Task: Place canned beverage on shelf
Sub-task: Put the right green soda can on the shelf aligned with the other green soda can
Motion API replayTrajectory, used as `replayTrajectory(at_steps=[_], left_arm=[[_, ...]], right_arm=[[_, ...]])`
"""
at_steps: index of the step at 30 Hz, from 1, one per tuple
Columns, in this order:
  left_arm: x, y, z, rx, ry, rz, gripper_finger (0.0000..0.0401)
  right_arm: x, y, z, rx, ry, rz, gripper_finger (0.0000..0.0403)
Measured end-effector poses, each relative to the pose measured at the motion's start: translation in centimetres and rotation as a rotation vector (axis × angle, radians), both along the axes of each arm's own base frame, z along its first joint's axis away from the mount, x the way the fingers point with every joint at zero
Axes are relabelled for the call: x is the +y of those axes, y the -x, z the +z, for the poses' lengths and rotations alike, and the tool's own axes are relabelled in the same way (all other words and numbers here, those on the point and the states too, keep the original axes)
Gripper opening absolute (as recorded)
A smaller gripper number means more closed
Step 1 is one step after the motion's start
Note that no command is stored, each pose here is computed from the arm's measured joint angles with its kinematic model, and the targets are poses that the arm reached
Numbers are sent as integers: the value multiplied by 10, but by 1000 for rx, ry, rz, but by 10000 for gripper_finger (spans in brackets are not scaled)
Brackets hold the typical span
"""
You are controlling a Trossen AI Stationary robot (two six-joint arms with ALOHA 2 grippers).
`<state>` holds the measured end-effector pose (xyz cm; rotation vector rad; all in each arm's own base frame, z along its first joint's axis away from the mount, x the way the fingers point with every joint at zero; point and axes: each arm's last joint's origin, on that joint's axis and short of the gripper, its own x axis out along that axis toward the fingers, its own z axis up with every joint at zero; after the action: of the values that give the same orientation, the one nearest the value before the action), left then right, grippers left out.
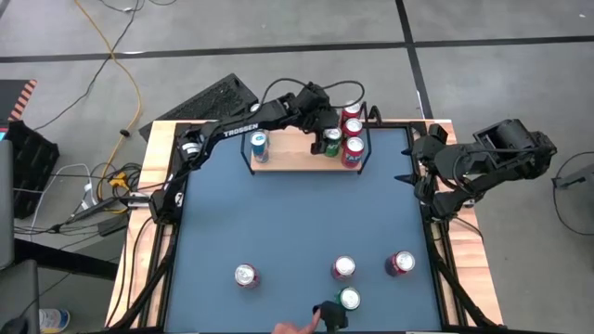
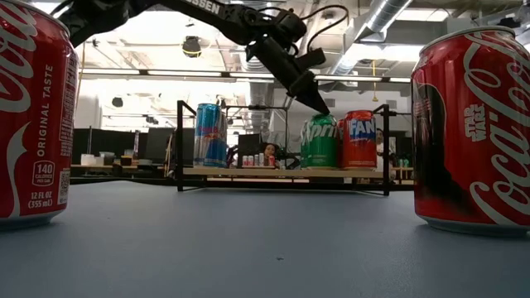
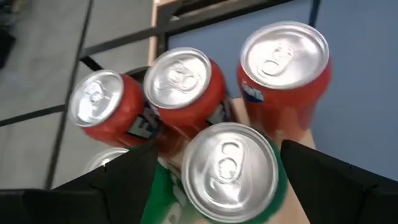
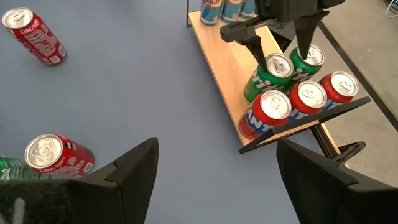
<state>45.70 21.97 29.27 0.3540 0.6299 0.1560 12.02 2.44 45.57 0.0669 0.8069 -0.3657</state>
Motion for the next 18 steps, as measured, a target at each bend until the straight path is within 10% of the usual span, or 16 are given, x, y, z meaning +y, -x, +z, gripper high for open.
replayTrajectory(at_steps=[10,18], left_arm=[[-22,9,64,-54,80,53,302],[-59,-7,57,-51,222,-4,109]], right_arm=[[0,0,0,0,1,0,311],[0,0,0,-5,-10,-12,311]])
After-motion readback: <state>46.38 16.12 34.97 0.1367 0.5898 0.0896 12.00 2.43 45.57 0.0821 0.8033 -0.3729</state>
